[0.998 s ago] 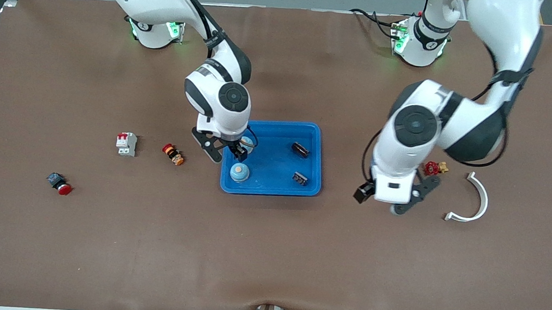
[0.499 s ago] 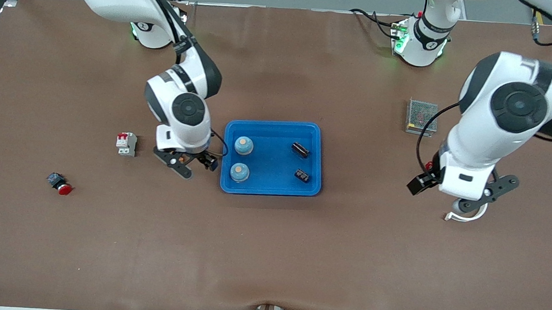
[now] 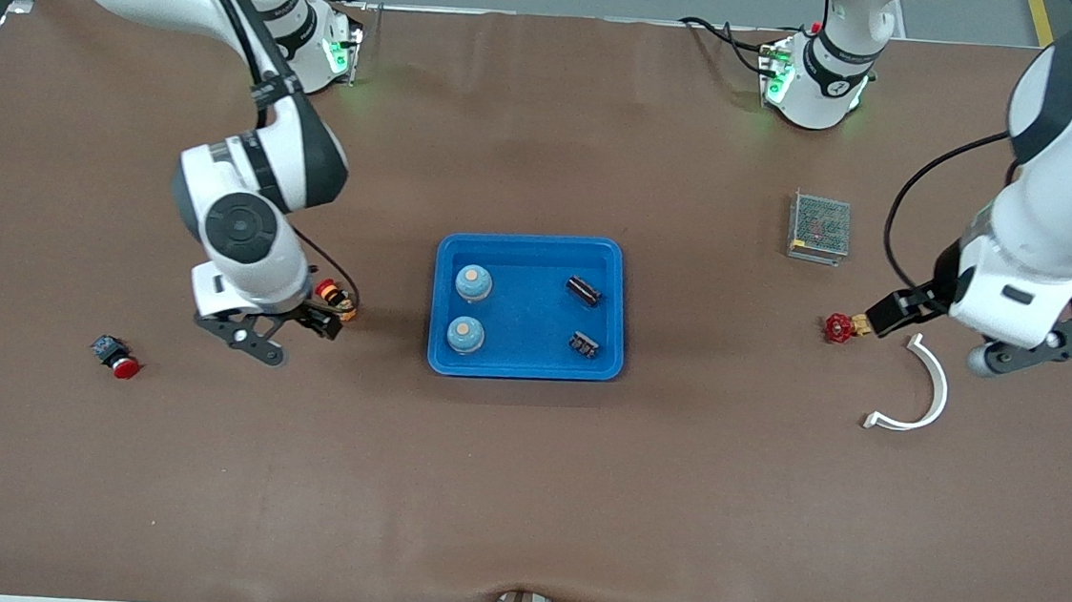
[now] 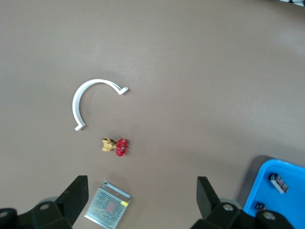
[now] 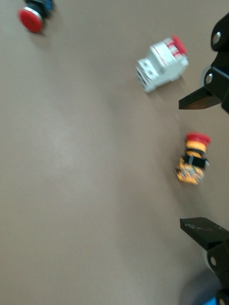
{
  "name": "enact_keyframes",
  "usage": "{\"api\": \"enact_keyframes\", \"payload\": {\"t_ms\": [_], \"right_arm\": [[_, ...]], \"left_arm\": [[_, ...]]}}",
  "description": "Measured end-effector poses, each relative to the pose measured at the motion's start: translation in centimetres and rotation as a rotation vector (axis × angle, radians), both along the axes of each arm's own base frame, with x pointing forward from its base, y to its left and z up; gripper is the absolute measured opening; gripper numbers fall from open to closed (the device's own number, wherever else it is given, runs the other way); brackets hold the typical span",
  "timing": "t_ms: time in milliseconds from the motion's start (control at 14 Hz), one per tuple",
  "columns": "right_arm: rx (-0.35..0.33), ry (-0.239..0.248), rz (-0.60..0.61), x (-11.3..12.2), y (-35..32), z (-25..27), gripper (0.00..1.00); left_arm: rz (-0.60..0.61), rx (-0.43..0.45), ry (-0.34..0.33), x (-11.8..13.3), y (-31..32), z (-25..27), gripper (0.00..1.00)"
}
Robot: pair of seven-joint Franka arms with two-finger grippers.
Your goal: Place electrolytic capacitor and blue bell in tray
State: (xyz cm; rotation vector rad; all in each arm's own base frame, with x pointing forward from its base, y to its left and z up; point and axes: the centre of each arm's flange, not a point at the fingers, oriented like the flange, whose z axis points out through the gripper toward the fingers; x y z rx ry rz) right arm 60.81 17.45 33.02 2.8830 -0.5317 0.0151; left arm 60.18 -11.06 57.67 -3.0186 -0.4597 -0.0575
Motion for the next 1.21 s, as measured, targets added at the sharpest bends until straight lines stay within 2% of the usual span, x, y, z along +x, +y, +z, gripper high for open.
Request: {"api": "enact_keyframes", "payload": {"t_ms": [143, 356, 570, 855, 998, 1140, 1211], "right_arm": [[0.012, 0.016, 0.059, 0.8, -2.7, 1.7, 1.00], [0.026, 0.096, 0.145, 1.7, -6.0, 6.3, 1.00], [0.040, 0.163, 0.216, 1.5, -7.8, 12.3, 1.00], [0.116, 0.204, 0.294, 0.4, -11.6, 18.2, 1.00], [0.129, 0.225, 0.320, -0.2, -13.8, 20.6, 1.00], [0.130, 0.219, 0.336, -0.8, -14.8, 23.4, 1.00], [0.127, 0.199, 0.340, -1.3, -15.2, 25.3, 1.00]], "left_arm": [[-0.046, -0.014, 0.013, -1.4, 1.4, 2.1, 1.00], [-0.154, -0.018, 0.034, -3.7, 3.9, 4.5, 1.00], [-0.185, -0.050, 0.050, -6.2, 5.3, 6.0, 1.00], [-0.211, -0.065, 0.093, -8.4, 5.8, 7.0, 1.00], [-0.246, -0.063, 0.097, -9.3, 5.4, 7.4, 1.00], [-0.255, -0.060, 0.095, -10.2, 5.0, 7.7, 1.00], [-0.255, -0.059, 0.092, -10.6, 5.1, 7.9, 1.00]]}}
